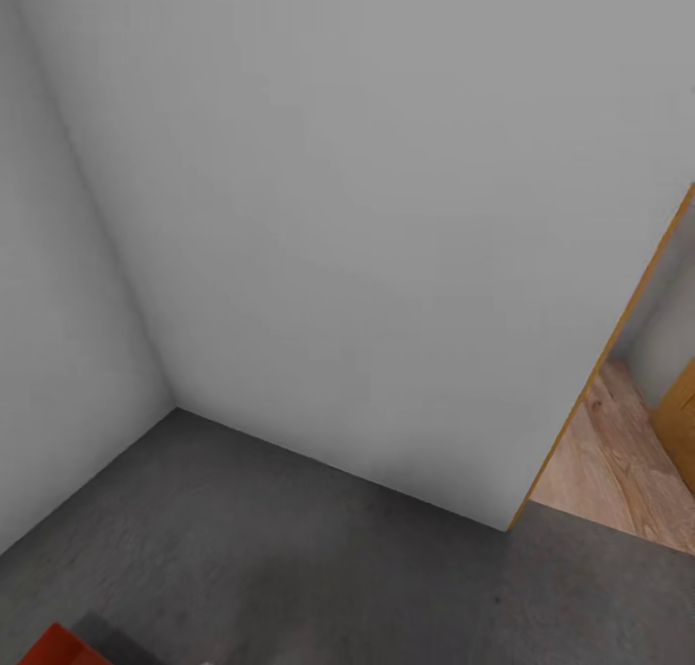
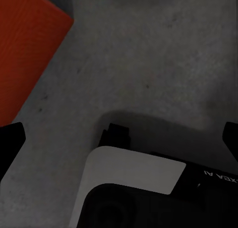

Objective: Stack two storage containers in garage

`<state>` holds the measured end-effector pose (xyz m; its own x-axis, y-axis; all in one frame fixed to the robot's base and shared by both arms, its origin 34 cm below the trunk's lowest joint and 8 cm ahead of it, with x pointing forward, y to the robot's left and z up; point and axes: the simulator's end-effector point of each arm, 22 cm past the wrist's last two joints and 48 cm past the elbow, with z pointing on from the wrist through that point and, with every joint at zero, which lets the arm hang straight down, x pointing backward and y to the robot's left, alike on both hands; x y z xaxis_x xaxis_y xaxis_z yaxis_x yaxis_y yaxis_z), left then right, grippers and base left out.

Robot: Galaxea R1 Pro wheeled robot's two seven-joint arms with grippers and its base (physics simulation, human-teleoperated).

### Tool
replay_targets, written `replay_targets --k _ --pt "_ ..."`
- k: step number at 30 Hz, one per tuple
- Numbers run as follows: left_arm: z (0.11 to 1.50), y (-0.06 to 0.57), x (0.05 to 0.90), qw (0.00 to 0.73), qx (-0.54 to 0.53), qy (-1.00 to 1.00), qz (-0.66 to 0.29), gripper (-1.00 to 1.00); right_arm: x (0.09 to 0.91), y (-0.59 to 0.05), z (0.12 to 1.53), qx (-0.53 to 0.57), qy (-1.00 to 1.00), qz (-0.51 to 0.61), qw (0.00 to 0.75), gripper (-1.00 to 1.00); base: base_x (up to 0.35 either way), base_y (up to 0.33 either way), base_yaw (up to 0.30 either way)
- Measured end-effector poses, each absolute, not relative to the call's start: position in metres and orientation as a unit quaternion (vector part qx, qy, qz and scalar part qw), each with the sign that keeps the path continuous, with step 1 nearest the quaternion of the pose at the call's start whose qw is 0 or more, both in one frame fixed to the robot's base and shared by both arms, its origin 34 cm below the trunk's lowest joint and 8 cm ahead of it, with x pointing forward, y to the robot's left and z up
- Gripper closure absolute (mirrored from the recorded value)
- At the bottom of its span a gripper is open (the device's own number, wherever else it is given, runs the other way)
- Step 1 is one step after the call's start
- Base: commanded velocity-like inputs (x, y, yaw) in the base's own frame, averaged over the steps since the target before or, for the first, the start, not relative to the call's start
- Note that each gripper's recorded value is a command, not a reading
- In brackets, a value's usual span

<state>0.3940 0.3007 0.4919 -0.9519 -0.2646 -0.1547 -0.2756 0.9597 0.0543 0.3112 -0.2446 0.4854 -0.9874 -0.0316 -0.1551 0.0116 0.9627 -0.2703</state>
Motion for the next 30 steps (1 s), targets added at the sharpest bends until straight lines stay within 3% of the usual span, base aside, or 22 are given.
replay_targets --k 9,30 --pt "0.4919 0.3006 0.3940 0.073 -0.137 0.987 0.038 -1.00 0.3140 -0.2495 0.4858 -0.005 0.986 -0.140 0.086 -1.00 0.000 0.000 -0.087" --pt "0.4921 0.3007 0.3947 0.075 -0.137 0.987 0.038 -1.00 0.3138 -0.2478 0.4858 -0.004 0.987 -0.139 0.085 -1.00 0.000 0.000 -0.252"
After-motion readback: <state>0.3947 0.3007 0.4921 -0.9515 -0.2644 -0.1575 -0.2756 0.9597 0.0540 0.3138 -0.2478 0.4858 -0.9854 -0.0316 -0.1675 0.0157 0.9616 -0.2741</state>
